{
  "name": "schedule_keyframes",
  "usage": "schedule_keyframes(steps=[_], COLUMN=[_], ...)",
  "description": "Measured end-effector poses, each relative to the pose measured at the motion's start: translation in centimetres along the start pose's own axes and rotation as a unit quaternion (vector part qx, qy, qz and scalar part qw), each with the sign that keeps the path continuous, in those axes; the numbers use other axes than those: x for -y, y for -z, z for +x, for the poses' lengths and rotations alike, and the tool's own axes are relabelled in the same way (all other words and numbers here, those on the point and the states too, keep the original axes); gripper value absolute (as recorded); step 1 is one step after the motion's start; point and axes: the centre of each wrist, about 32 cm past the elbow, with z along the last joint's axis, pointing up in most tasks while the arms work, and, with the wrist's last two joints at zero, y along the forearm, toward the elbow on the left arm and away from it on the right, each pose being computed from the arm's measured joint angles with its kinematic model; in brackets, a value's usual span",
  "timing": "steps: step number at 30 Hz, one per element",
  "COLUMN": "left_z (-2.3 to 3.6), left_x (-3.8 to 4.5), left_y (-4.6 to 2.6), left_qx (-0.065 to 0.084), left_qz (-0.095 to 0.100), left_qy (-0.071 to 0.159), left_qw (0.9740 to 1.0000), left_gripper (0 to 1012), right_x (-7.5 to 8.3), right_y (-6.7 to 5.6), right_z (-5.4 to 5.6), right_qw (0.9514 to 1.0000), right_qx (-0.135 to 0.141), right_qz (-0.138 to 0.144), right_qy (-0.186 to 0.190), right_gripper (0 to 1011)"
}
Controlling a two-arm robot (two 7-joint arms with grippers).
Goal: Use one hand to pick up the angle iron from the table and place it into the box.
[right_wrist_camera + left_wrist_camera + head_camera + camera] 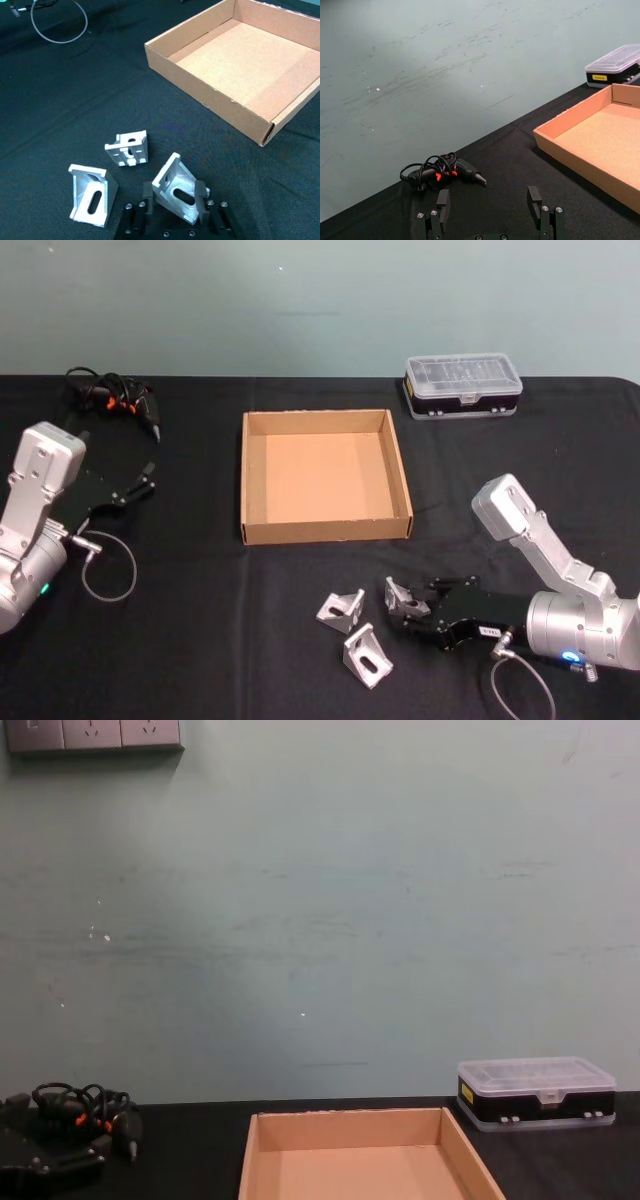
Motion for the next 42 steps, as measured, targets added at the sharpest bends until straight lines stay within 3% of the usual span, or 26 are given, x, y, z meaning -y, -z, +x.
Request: schedule_keyframes(steps=[8, 12, 27, 32, 37, 42], left_z=[0.00, 0.00, 0.00, 0.00, 0.00, 0.00], left_x=[0.00, 0.00, 0.00, 0.00, 0.00, 0.00], left_y=[0.00, 0.00, 0.00, 0.00, 0.00, 0.00], left_qx=[0.000, 0.000, 0.000, 0.000, 0.000, 0.000], left_qz=[0.000, 0.000, 0.000, 0.000, 0.000, 0.000], left_qy=[0.000, 0.000, 0.000, 0.000, 0.000, 0.000], left_qw=[1.0000, 1.0000, 1.0000, 1.0000, 1.0000, 1.0000], left_gripper=[1011, 1011, 1011, 1011, 1011, 1011], right_x=[0.1, 0.1, 0.7, 1.7, 3.1, 3.3], right_y=[-0.1, -0.2, -0.4, -1.4, -3.7, -5.4], right_z=[0.0, 0.0, 0.1, 0.1, 0.7, 1.6], right_qw=[1.0000, 1.0000, 0.9999, 0.9993, 0.9964, 0.9934], right_qx=[0.003, 0.003, 0.006, 0.014, 0.036, 0.050], right_qz=[0.001, 0.002, 0.012, 0.030, 0.064, 0.086], right_qy=[0.002, 0.003, 0.007, 0.019, 0.043, 0.057], right_gripper=[250, 161, 147, 147, 147, 147])
